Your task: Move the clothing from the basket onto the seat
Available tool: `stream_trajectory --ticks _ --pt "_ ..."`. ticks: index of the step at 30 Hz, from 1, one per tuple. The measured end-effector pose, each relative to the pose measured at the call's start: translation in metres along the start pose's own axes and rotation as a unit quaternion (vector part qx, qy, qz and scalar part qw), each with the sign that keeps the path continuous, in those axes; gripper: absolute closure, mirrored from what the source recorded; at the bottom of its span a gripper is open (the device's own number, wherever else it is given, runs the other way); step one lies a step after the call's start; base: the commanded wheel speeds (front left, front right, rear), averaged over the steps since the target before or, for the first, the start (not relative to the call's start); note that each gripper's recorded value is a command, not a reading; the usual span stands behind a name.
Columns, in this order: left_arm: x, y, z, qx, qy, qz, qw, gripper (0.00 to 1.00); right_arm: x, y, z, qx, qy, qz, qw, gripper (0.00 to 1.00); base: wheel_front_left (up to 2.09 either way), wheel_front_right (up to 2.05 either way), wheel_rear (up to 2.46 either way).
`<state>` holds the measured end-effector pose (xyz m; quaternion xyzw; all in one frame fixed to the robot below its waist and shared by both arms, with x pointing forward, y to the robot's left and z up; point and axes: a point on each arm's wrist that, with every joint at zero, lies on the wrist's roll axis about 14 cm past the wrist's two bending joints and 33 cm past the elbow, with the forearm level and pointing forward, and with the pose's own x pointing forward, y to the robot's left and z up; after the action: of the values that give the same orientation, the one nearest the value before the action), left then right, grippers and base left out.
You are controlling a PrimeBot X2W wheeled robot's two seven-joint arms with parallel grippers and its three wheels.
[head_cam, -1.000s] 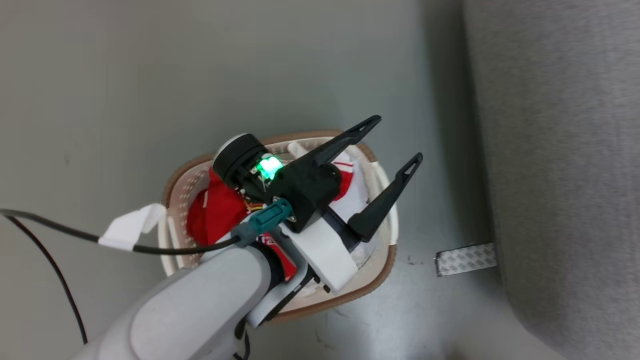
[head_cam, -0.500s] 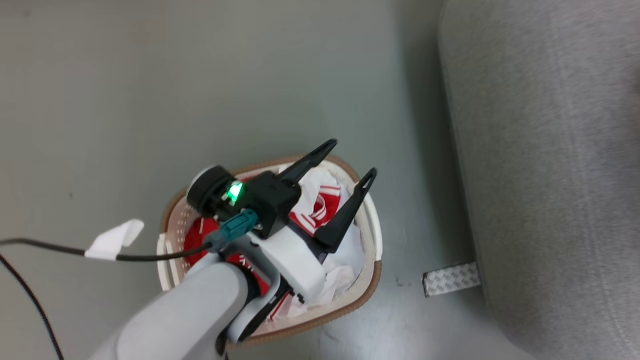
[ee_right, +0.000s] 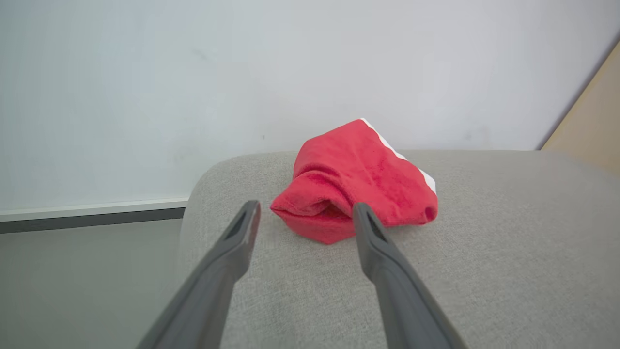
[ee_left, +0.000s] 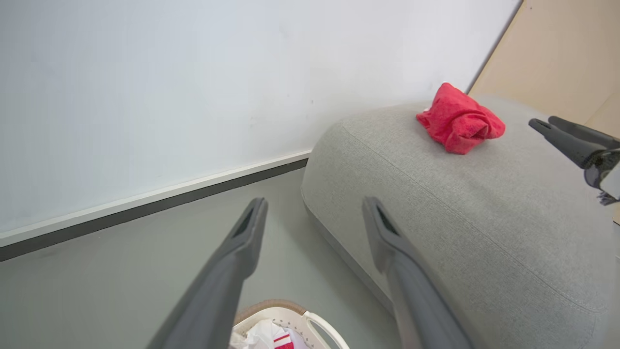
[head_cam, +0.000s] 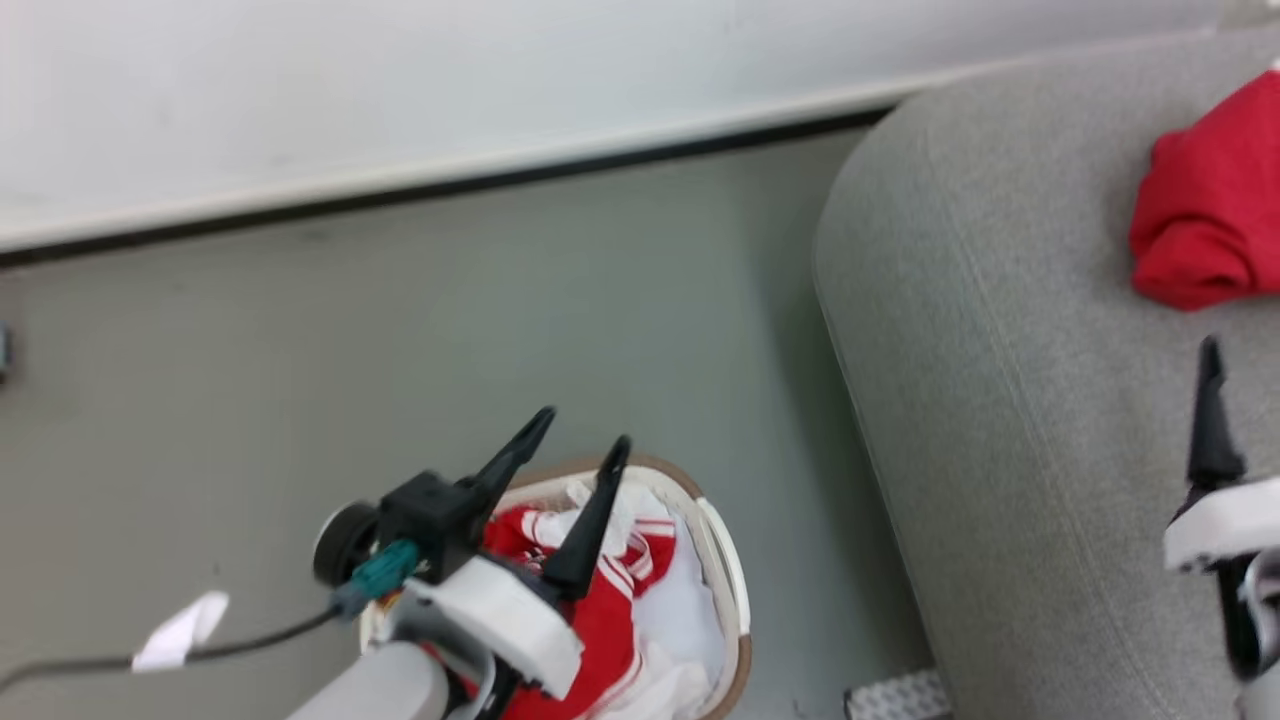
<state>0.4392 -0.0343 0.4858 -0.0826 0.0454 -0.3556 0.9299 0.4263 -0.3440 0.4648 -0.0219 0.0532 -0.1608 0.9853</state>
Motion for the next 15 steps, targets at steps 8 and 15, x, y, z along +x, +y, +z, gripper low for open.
stream_trajectory --ticks 8,15 --pt "-0.055 0.026 0.011 0.006 -0.024 0.109 0.994 0.00 -0.050 0.055 0.029 0.050 -0.059 0.073 0.994 0.00 0.00 0.00 0.00" --pt "-0.108 0.053 0.026 0.018 -0.054 0.204 0.977 0.00 -0.081 0.096 0.037 0.078 -0.077 0.130 0.985 0.00 0.00 0.00 0.00"
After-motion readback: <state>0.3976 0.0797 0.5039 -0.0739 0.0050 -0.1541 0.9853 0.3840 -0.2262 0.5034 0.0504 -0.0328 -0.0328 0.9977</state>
